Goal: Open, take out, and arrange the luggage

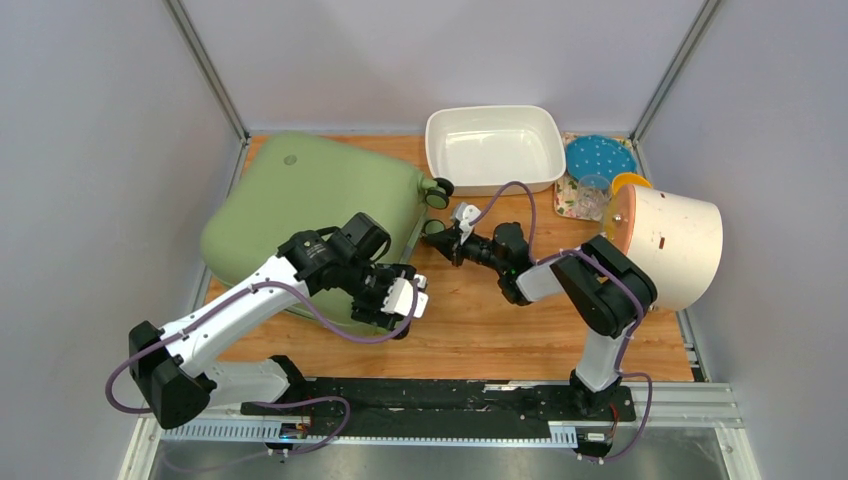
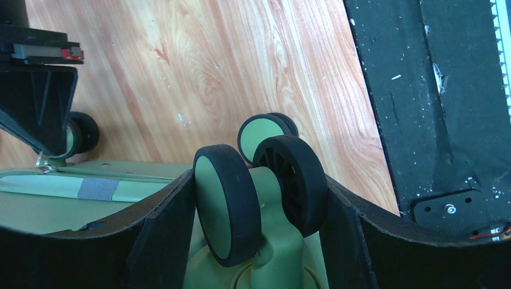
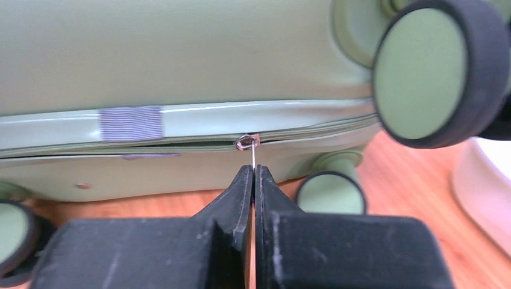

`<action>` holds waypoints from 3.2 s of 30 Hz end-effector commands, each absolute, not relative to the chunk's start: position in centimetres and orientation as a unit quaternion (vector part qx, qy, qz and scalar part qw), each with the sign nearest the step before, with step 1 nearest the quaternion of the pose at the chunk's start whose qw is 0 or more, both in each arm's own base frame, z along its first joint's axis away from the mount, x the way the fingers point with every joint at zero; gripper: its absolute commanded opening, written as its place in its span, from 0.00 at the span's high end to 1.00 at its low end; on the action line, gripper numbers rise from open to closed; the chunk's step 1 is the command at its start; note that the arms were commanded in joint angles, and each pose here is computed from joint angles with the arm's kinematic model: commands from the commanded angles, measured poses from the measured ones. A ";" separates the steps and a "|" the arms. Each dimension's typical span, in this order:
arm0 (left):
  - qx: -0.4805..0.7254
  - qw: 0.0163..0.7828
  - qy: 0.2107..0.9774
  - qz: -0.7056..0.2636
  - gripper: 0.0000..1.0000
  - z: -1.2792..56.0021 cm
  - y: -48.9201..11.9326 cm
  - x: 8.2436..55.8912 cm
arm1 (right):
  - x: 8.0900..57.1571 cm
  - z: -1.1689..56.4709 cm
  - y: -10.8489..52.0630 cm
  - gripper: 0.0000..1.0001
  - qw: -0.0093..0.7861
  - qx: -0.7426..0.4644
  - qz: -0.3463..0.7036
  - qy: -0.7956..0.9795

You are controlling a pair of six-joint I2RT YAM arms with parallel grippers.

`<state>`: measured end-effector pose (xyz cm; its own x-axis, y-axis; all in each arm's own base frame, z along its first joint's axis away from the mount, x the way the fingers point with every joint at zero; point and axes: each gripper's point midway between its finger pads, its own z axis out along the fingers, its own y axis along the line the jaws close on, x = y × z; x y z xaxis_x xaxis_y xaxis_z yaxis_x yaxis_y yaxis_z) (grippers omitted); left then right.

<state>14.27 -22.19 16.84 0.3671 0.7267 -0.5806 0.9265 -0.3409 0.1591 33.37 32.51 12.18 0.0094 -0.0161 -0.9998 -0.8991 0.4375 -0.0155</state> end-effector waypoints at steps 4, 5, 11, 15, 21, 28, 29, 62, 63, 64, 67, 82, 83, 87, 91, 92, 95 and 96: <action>0.784 0.117 0.559 -0.243 1.00 15.0 -17.5 9.4 | 42.3 16.0 26.9 1.00 0.745 -0.355 0.179 0.536; 0.785 0.112 0.559 -0.243 1.00 14.9 -17.3 9.2 | 42.9 15.9 26.7 1.00 0.755 -0.361 0.163 0.522; 0.786 0.084 0.562 -0.244 1.00 14.2 -16.0 8.2 | 46.4 16.3 25.6 1.00 0.786 -0.372 0.128 0.477; 0.785 0.073 0.561 -0.252 1.00 13.9 -15.8 7.6 | 48.8 18.1 25.8 1.00 0.802 -0.384 0.130 0.439; 0.787 0.059 0.557 -0.258 1.00 13.6 -15.8 7.4 | 51.4 18.6 26.6 1.00 0.813 -0.384 0.142 0.414; 0.795 0.039 0.547 -0.261 1.00 13.1 -15.4 7.2 | 50.7 20.9 26.6 1.00 0.796 -0.360 0.243 0.421; 0.795 0.037 0.547 -0.261 1.00 13.1 -15.4 7.2 | 50.0 20.5 26.5 1.00 0.789 -0.371 0.248 0.422; 0.777 0.023 0.551 -0.302 1.00 13.3 -17.1 6.9 | 52.4 20.8 32.1 1.00 0.731 -0.354 0.416 0.410; 0.777 0.026 0.553 -0.299 1.00 13.5 -17.2 7.2 | 51.6 20.1 32.6 1.00 0.717 -0.358 0.429 0.417; 0.777 0.028 0.555 -0.297 1.00 13.7 -17.3 7.4 | 51.0 20.1 32.8 0.98 0.698 -0.357 0.448 0.430; 0.764 0.043 0.581 -0.277 0.91 14.6 -18.2 8.9 | 50.4 19.4 32.5 0.65 0.648 -0.358 0.477 0.473; 0.591 0.328 0.713 -0.186 0.16 25.7 -23.6 21.8 | 47.8 14.3 28.9 0.41 0.388 -0.221 0.464 0.765; 0.568 0.344 0.724 -0.188 0.16 26.5 -23.5 22.8 | 47.3 14.0 29.0 0.41 0.375 -0.215 0.467 0.772; 0.494 0.407 0.740 -0.208 0.16 30.3 -23.9 25.1 | 46.2 12.5 29.2 0.43 0.338 -0.182 0.465 0.798; 0.422 0.454 0.755 -0.213 0.16 33.3 -22.4 28.0 | 45.7 10.9 29.5 0.41 0.313 -0.161 0.462 0.814; 0.410 0.462 0.756 -0.217 0.16 33.8 -21.9 28.4 | 45.6 10.9 29.9 0.41 0.314 -0.163 0.462 0.813; 0.341 0.476 0.782 -0.212 0.16 34.3 -19.0 30.4 | 45.7 10.8 31.3 0.40 0.313 -0.167 0.466 0.810; 0.298 0.476 0.800 -0.211 0.16 34.0 -17.0 31.3 | 46.0 10.3 31.5 0.40 0.310 -0.165 0.467 0.812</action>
<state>28.96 -20.45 31.02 -0.2871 0.4776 -0.8303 0.8166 0.5752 0.0485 45.90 29.76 10.80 -0.7326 0.0170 -0.6804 -0.5771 0.5143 0.6343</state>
